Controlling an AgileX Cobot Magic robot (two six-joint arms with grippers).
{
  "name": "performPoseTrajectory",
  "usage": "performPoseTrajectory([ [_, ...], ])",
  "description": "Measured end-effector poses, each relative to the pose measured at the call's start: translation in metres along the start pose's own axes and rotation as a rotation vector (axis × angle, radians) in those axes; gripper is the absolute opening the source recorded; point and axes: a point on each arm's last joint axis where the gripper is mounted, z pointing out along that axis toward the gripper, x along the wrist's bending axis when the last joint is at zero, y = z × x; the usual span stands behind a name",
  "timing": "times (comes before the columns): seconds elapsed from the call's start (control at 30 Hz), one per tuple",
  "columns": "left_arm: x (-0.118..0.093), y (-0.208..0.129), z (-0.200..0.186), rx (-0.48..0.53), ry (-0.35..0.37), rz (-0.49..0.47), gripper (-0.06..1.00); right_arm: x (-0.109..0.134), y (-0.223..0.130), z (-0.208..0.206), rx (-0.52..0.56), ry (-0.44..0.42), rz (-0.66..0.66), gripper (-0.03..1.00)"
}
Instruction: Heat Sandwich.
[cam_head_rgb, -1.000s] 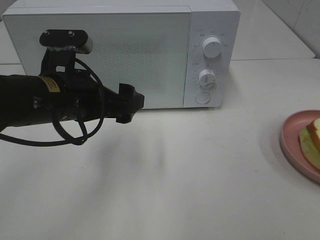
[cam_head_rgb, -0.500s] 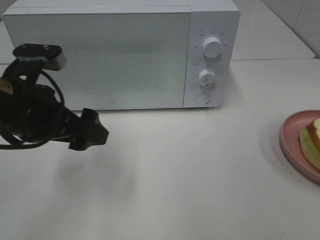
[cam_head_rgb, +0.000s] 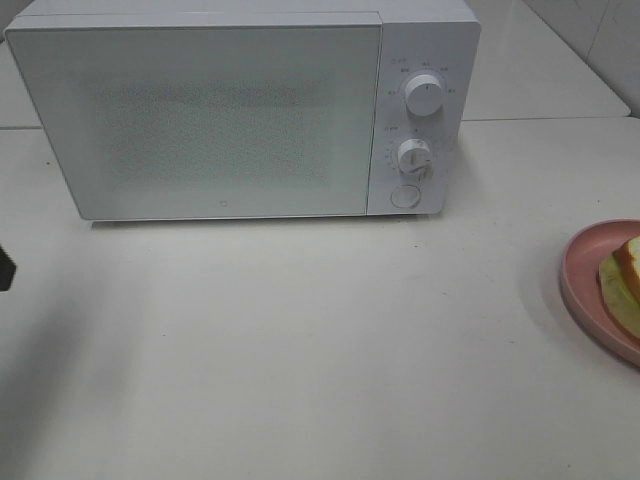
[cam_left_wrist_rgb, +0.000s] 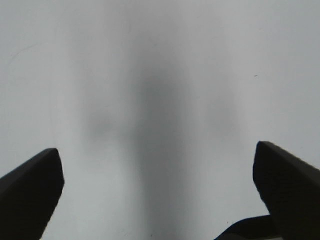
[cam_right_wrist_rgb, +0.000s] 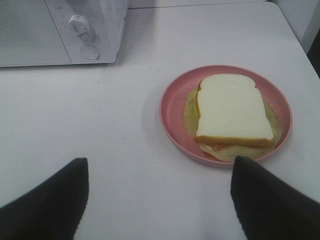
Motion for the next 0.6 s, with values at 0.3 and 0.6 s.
performPoseTrajectory([
  [0.3,0.012,-0.026,-0.035,0.078,0.020,-0.055,0.97,0.000,0.000,0.000,0.000,0.000,0.000,0.76],
  [0.6,0.007,-0.066,-0.064,-0.018,0.031,-0.029,0.97,0.000,0.000,0.000,0.000,0.000,0.000,0.76],
])
